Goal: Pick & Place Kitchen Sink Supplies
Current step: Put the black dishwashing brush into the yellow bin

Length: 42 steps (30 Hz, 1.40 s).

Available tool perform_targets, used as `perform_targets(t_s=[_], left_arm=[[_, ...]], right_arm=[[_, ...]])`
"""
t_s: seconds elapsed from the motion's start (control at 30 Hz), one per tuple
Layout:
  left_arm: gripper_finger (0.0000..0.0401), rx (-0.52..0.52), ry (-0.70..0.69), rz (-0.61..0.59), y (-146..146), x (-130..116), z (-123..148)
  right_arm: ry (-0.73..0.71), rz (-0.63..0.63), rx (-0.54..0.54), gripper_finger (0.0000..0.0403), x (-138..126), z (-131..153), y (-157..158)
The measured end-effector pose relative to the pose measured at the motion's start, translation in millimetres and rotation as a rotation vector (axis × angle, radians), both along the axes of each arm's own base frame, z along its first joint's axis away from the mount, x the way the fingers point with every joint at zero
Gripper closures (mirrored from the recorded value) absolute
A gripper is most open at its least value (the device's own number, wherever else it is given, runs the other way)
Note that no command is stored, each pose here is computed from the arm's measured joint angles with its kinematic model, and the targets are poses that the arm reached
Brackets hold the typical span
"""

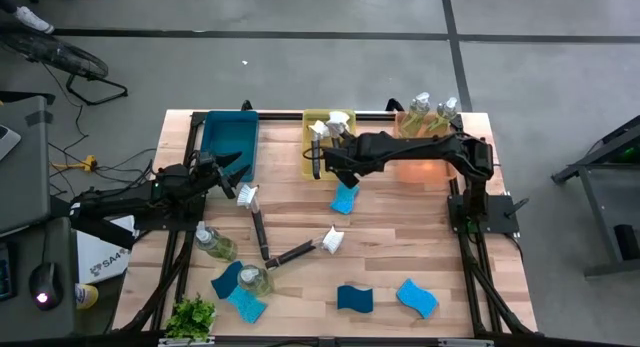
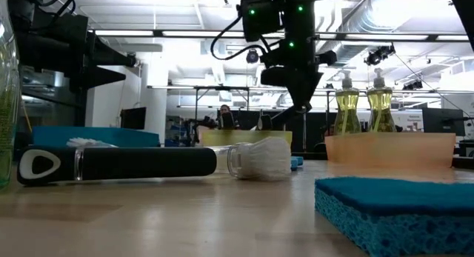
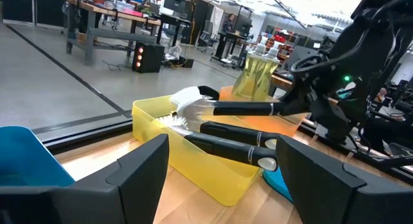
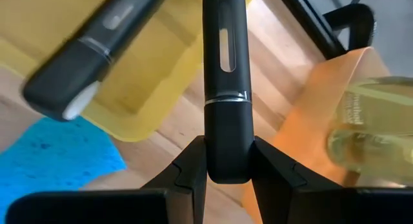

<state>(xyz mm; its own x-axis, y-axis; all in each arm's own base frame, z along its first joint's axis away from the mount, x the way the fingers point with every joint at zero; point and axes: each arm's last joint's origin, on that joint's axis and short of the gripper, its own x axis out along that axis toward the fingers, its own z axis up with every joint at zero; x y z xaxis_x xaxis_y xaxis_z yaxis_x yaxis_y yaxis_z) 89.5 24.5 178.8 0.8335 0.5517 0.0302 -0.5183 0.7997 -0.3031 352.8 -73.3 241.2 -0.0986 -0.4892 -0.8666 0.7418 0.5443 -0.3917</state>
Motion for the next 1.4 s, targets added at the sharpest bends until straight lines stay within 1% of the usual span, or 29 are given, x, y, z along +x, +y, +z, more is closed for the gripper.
perform_targets(t_s=[0.17, 0.53, 0.63, 0.77, 1.07, 1.4], left_arm=[[0.0121, 0.000, 0.000, 0.000, 0.0, 0.0, -0.1], [0.0121, 0.000, 0.000, 0.000, 0.0, 0.0, 0.0], [0.0121, 0.000, 0.000, 0.000, 0.0, 0.0, 0.0], [0.0121, 0.000, 0.000, 0.000, 0.0, 0.0, -0.1], [0.0121, 0.000, 0.000, 0.000, 0.0, 0.0, -0.1], [0.0121, 0.000, 0.000, 0.000, 0.0, 0.0, -0.1]], right_arm=[[-0.068, -0.039, 0.033, 0.0317, 3.4, 5.6, -8.1], [-0.225, -0.087, 0.115, 0.0310, 12.6, 5.5, -21.1], [-0.256, -0.093, 0.126, 0.0309, 14.7, 5.8, -22.8], [-0.298, -0.093, 0.168, 0.0307, 17.3, 6.1, -25.2], [-0.377, -0.084, 0.250, 0.0305, 23.6, 7.1, -24.0], [-0.386, -0.080, 0.276, 0.0305, 24.5, 7.1, -22.6]])
